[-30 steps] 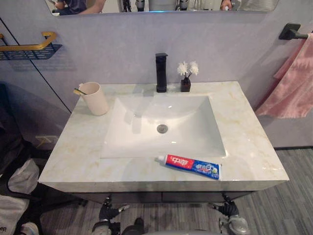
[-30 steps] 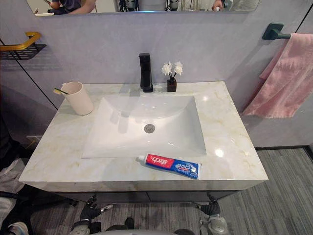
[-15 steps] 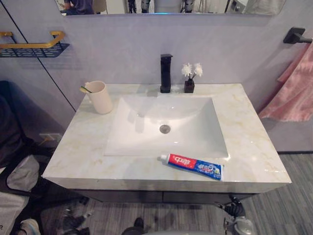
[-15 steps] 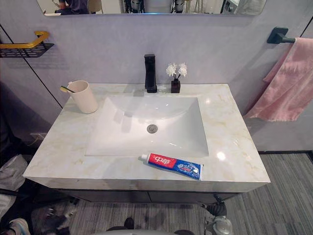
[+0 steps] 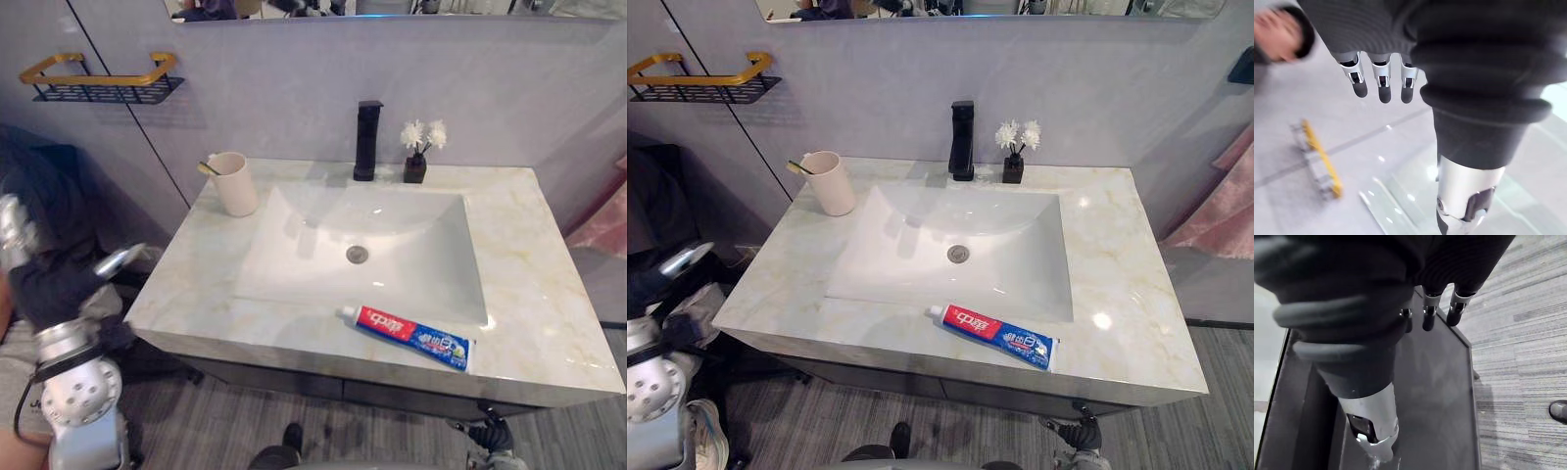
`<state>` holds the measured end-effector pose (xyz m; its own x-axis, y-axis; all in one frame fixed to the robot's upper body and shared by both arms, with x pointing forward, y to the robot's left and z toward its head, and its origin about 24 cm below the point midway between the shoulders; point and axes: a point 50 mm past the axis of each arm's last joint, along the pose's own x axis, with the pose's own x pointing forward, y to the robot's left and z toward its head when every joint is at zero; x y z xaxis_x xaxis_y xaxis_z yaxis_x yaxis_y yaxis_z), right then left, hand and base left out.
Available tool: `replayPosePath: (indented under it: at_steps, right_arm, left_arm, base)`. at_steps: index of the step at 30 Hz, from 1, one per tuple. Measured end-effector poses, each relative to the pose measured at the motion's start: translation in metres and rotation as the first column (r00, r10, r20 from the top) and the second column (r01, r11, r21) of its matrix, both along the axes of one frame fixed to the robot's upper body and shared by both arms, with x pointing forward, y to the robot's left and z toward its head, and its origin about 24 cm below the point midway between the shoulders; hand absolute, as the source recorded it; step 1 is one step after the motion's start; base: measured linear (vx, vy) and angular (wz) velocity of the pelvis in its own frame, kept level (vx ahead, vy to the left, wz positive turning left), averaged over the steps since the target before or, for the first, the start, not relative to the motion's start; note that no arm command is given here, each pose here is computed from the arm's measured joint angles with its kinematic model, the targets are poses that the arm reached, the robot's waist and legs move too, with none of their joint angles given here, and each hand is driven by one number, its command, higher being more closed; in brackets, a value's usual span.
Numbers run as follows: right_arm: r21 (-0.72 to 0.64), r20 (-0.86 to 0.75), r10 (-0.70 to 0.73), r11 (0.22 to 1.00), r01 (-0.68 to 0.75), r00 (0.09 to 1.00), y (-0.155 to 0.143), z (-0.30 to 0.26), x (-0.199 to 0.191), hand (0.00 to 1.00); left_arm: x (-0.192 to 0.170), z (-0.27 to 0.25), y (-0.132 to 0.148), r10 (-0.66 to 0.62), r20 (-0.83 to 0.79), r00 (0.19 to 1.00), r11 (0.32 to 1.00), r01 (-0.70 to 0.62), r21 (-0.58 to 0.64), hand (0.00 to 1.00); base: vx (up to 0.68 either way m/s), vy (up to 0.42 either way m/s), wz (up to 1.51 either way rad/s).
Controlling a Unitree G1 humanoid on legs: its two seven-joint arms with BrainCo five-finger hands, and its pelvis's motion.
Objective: Organize washtable
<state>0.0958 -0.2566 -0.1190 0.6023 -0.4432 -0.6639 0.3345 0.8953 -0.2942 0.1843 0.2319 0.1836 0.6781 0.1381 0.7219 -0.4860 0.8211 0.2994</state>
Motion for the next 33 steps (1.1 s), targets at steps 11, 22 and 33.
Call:
replayPosePath:
  at_steps: [11,22,33]
  right_arm:
    - [0.041,0.012,0.142,0.989,-0.142,0.99,0.014,-0.002,0.021,0.0]
    - [0.033,0.034,0.184,0.982,-0.186,0.982,0.016,0.001,0.036,0.0]
    - [0.03,0.058,0.19,0.981,-0.191,0.98,0.017,0.004,0.051,0.0]
  left_arm:
    - [0.046,-0.065,-0.137,-0.533,-0.477,0.699,0.615,0.707,0.348,0.0]
    - [0.065,-0.124,-0.136,-0.318,-0.709,0.629,0.522,0.741,0.423,0.0]
    - [0.085,-0.129,-0.148,-0.212,-0.691,0.691,0.437,0.7,0.565,1.0]
  base:
    - [-0.04,-0.027,-0.01]
    - [0.01,-0.011,-0.1]
    - [0.0,0.0,-0.09]
